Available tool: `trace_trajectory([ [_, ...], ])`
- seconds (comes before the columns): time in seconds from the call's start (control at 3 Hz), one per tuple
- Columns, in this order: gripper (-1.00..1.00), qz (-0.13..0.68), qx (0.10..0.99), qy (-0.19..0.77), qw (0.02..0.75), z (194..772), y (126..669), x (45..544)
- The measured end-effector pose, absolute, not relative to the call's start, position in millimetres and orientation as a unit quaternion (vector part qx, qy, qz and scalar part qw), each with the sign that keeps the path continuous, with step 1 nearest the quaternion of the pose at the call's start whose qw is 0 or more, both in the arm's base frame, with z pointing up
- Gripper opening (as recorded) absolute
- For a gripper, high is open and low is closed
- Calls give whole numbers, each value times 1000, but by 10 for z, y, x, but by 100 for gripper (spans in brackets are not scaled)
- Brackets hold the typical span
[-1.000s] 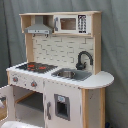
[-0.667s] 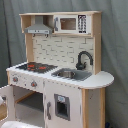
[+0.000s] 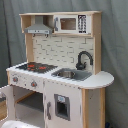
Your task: Play with the kitchen
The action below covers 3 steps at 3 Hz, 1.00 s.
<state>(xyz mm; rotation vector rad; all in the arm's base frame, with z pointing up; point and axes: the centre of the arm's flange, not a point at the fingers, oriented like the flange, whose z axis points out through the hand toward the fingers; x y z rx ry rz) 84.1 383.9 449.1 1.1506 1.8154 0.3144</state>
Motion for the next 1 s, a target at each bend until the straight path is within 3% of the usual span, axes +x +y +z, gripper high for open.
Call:
trace_trajectory([
  [1.0, 100, 110, 391, 700, 587, 4366, 4370, 733],
])
